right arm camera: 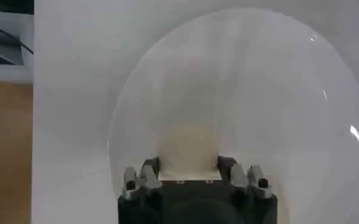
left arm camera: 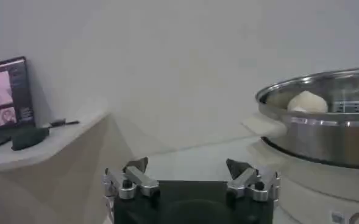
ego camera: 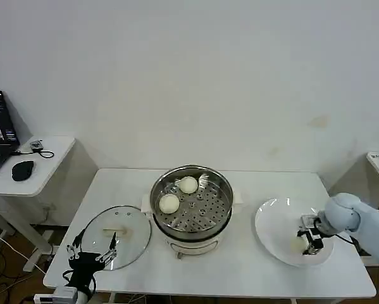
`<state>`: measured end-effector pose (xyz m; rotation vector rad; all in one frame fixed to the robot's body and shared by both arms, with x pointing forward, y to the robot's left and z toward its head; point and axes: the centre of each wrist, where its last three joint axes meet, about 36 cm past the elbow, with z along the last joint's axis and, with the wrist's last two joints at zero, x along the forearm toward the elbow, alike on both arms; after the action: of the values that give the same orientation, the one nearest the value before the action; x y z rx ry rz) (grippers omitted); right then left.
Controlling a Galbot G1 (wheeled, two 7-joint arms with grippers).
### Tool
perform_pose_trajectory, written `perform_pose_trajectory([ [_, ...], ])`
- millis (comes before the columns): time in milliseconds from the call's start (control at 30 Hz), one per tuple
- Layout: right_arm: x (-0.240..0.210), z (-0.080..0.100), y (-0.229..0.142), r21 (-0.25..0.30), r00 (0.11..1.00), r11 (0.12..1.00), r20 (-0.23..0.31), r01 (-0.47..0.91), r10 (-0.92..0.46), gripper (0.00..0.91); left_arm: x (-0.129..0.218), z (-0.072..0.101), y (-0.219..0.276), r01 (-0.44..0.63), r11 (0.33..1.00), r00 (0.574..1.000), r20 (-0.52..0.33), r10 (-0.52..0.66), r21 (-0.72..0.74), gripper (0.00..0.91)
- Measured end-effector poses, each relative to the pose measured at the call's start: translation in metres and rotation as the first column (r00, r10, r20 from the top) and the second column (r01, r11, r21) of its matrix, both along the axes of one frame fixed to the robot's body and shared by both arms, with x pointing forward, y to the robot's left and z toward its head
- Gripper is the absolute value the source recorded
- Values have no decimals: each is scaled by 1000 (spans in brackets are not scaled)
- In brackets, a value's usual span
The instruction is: Take steamed baozi put them in steamer then cover it.
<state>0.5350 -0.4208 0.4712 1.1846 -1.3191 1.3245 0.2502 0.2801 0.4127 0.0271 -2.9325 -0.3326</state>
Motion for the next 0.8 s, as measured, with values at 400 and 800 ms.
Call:
perform_pose_trajectory([
  [400, 33, 90, 13, 41, 994, 996, 82, -81, 77, 635, 1, 5, -1, 10, 1000, 1000, 13, -10, 2, 907],
  [800, 70, 193, 83, 68, 953, 972, 222, -227, 207, 645, 1, 7, 0, 4, 1000, 1000, 18, -4, 2, 907],
])
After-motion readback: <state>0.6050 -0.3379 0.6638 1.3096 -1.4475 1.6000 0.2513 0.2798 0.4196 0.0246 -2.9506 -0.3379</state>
